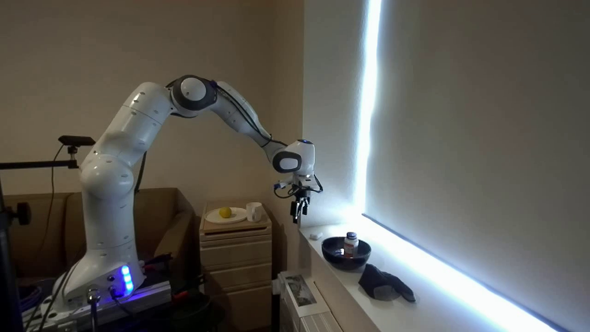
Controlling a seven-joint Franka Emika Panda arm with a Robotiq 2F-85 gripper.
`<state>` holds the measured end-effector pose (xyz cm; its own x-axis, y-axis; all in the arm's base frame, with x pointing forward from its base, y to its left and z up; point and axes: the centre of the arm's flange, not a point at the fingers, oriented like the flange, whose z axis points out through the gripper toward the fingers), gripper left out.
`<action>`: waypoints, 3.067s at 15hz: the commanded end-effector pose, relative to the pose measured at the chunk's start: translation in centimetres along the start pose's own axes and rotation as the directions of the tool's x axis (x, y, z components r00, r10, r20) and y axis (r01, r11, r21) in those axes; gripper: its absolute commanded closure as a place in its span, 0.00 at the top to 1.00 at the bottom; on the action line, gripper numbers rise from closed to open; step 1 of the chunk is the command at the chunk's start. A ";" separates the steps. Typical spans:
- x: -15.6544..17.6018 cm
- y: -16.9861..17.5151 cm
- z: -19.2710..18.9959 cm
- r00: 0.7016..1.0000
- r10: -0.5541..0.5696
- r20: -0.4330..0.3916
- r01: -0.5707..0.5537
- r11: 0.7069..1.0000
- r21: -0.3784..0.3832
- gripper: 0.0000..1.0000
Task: Put the white object into the black bowl.
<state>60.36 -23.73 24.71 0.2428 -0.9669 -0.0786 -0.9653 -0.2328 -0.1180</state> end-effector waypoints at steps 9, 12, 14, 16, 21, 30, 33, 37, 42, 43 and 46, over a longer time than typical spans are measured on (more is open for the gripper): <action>4.2 -6.2 4.9 0.902 0.431 -0.030 -0.427 0.900 0.091 1.00; 4.5 -6.7 6.4 0.893 0.447 -0.049 -0.443 0.893 0.075 1.00; 4.8 -6.8 7.7 0.883 0.467 -0.046 -0.464 0.884 0.058 1.00; 4.1 -6.0 6.8 0.892 0.449 -0.048 -0.446 0.893 0.062 1.00; 4.0 -6.4 7.4 0.892 0.450 -0.042 -0.449 0.893 0.036 1.00; 4.3 -5.3 9.6 0.891 0.449 -0.062 -0.451 0.893 -0.015 1.00; 3.9 -5.2 9.3 0.895 0.442 -0.060 -0.442 0.897 0.001 1.00; 4.2 -4.5 10.7 0.895 0.441 -0.060 -0.443 0.896 -0.021 0.74; 4.2 -4.7 10.3 0.896 0.439 -0.067 -0.441 0.897 -0.019 0.45; 4.3 -4.7 10.2 0.895 0.441 -0.069 -0.443 0.896 -0.016 0.45; 5.1 -4.6 9.2 0.891 0.448 -0.069 -0.449 0.894 0.005 0.45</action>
<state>66.95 -25.55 14.91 -0.2120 -0.9755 -0.0590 -0.9754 0.2149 -0.0482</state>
